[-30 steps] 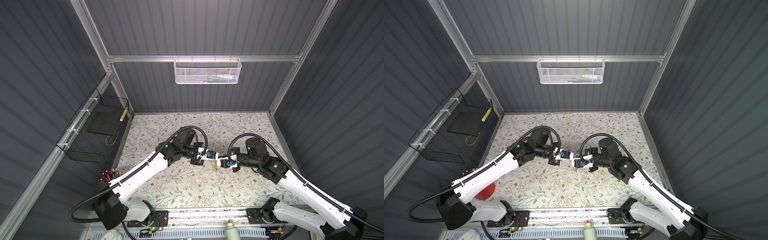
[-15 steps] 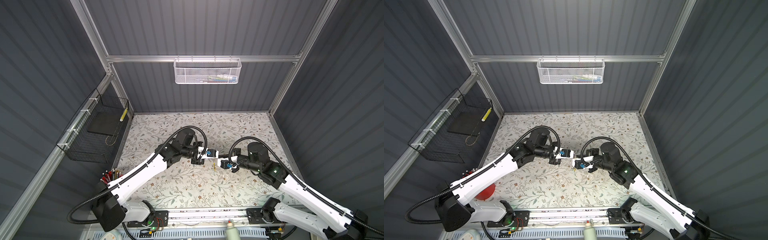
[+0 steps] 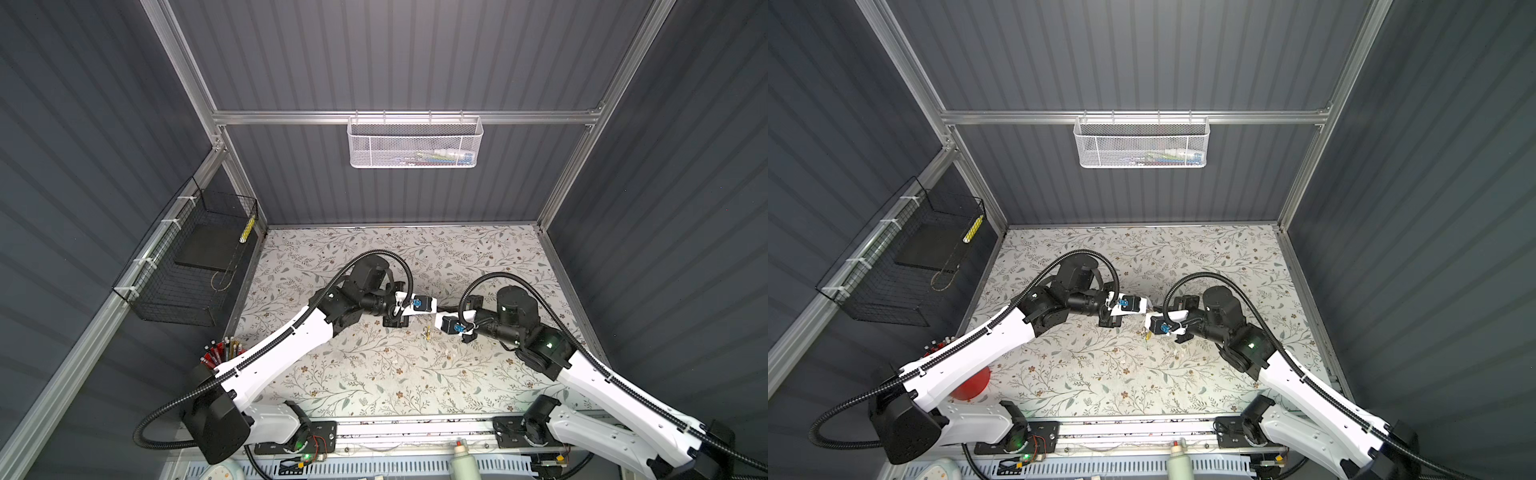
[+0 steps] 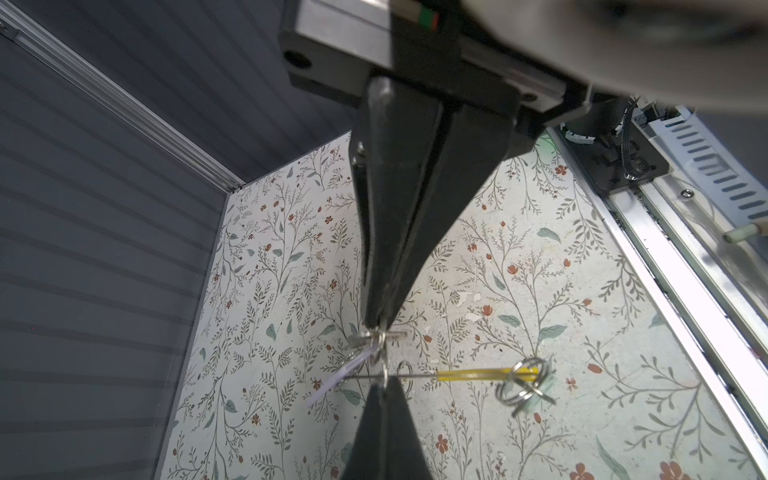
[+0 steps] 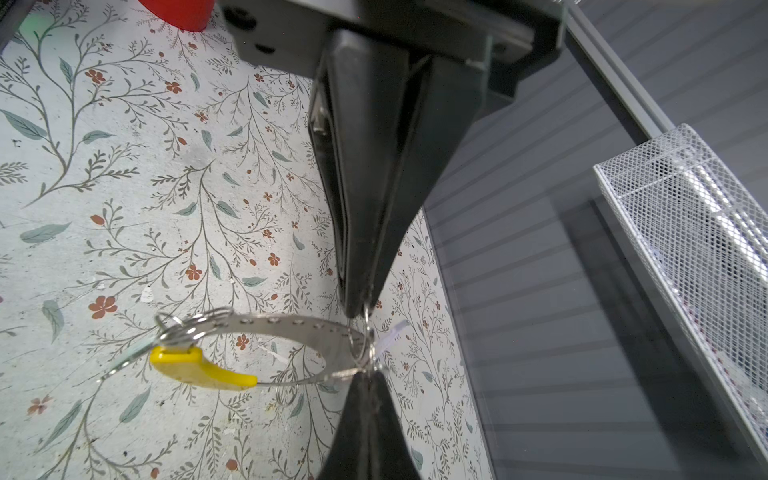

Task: Put the keys on the keyring

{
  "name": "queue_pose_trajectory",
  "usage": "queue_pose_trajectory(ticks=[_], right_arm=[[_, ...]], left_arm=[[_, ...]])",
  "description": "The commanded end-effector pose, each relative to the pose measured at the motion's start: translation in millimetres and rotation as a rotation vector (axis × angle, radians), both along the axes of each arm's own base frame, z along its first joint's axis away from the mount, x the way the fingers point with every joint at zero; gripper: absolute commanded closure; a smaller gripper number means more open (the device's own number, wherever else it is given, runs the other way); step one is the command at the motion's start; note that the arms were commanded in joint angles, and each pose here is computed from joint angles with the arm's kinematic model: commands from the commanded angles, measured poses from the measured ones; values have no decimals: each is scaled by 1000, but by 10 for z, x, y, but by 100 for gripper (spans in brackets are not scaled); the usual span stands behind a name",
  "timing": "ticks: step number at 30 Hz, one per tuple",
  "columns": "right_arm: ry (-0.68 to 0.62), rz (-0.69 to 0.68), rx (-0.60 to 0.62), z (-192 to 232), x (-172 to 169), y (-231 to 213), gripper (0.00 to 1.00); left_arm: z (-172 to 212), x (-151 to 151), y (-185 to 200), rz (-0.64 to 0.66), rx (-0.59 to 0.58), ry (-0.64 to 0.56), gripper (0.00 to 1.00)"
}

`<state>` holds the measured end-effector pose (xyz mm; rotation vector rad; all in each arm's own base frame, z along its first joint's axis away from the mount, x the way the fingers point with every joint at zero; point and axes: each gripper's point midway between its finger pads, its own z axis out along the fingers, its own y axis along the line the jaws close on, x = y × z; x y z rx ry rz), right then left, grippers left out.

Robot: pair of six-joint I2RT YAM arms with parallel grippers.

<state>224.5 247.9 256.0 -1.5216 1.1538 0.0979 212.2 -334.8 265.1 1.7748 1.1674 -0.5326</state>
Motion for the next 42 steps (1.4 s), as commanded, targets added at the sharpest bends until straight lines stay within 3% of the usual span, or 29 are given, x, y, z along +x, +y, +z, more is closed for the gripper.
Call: queue_pose_trajectory(ticks=[1,9,25,35,42], right_arm=[[-12,-15,-45,-122,3,-53,100],[-107,2,-37,-54,-46,-61,100],[-26,-37,-38,-218,-29,-91,100],[7,62,-18,-162,-125,57,100],[57,-30,14,-184,-12,-36,100]], left_arm=[[209,-85,12,-27,-65,-1,100],[192,-24,43,-10,-74,43,100],[233,2,75,-4,-88,40,100],[247,6,23,-20,-106,56,100],[215,55,98,10,-77,31,100]])
